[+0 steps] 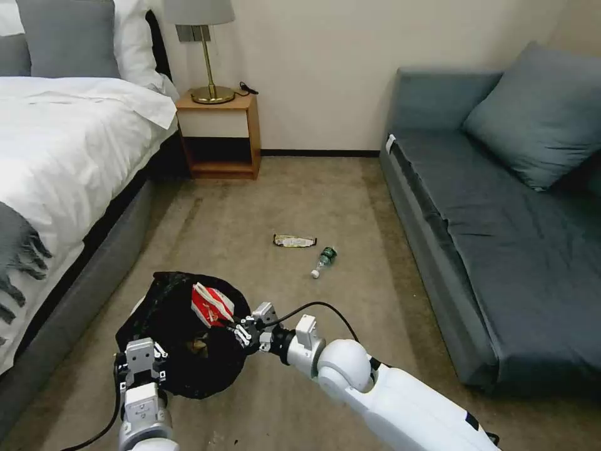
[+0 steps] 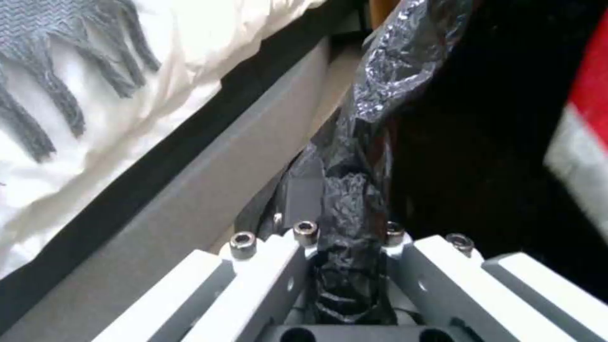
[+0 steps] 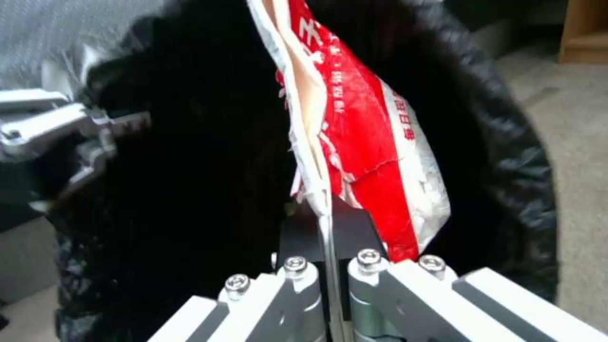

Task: Pick up the trash bin, then pick up the garbage on the floor and place it into the trash bin.

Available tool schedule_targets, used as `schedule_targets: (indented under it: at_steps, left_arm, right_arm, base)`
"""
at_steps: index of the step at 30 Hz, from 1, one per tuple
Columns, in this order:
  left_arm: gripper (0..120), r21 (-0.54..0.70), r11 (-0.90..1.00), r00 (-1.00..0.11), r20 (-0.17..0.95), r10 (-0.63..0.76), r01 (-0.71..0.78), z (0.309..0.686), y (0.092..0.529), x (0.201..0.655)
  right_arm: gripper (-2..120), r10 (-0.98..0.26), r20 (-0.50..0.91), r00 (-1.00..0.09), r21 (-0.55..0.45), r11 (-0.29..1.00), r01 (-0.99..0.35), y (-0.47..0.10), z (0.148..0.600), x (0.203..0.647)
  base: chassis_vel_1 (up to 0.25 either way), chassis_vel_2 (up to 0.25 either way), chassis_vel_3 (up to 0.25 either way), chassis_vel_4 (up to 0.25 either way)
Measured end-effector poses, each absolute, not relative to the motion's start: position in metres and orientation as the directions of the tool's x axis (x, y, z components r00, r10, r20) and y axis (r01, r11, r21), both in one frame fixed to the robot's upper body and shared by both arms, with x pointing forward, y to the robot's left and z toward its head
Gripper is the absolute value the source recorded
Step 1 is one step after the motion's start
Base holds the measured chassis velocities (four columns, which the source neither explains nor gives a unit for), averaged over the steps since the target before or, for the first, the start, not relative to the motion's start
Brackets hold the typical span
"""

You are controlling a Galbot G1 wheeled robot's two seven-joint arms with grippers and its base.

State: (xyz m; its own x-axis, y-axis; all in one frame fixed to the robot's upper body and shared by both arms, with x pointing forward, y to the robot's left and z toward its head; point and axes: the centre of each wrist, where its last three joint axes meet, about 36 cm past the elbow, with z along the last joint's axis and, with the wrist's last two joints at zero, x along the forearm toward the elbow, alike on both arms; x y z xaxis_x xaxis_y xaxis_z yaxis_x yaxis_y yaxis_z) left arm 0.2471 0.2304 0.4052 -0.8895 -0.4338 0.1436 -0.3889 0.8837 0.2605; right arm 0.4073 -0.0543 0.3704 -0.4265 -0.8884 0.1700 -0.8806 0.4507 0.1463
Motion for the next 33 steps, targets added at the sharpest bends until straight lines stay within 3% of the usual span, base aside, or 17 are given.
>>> schedule_targets:
  at_steps: [4,12,14,16,22,24,28,33]
  left_arm:
    - [1,0.256,0.886,-0.892,0.143,-0.43,-0.386,0.405,0.228,0.248]
    - [1,0.252,0.889,-0.894,0.14,-0.425,-0.383,0.406,0.227,0.25]
    - [1,0.252,0.889,-0.894,0.14,-0.425,-0.383,0.406,0.227,0.25]
    - [1,0.252,0.889,-0.895,0.141,-0.424,-0.382,0.405,0.227,0.251]
    - [1,0.261,0.884,-0.89,0.142,-0.433,-0.389,0.401,0.231,0.252]
    - [1,0.263,0.883,-0.889,0.142,-0.435,-0.39,0.4,0.232,0.252]
    - [1,0.27,0.873,-0.882,0.137,-0.451,-0.405,0.397,0.237,0.254]
    - [1,0.274,0.869,-0.88,0.13,-0.458,-0.412,0.397,0.24,0.255]
  right_arm:
    - [1,-0.886,0.185,-0.425,0.137,0.452,-0.882,-0.053,0.365,0.408]
    - [33,-0.878,0.193,-0.438,0.122,0.464,-0.877,-0.054,0.361,0.408]
    - [34,-0.878,0.193,-0.438,0.122,0.465,-0.877,-0.054,0.361,0.408]
    - [47,-0.877,0.185,-0.443,0.125,0.468,-0.875,-0.054,0.362,0.407]
    - [70,-0.871,0.168,-0.461,0.124,0.483,-0.867,-0.058,0.363,0.406]
    - [71,-0.87,0.166,-0.463,0.124,0.485,-0.866,-0.058,0.364,0.406]
    - [92,-0.855,0.137,-0.501,0.134,0.517,-0.845,-0.07,0.364,0.407]
    - [99,-0.825,0.104,-0.555,0.148,0.565,-0.812,-0.076,0.364,0.409]
  base:
    - [0.0,0.0,0.0,0.0]
    - [0.0,0.0,0.0,0.0]
    - [0.0,0.0,0.0,0.0]
    - [0.0,0.0,0.0,0.0]
    - [0.0,0.0,0.0,0.0]
    - [0.0,0.0,0.0,0.0]
    - [0.0,0.0,0.0,0.0]
    - [0.0,0.0,0.0,0.0]
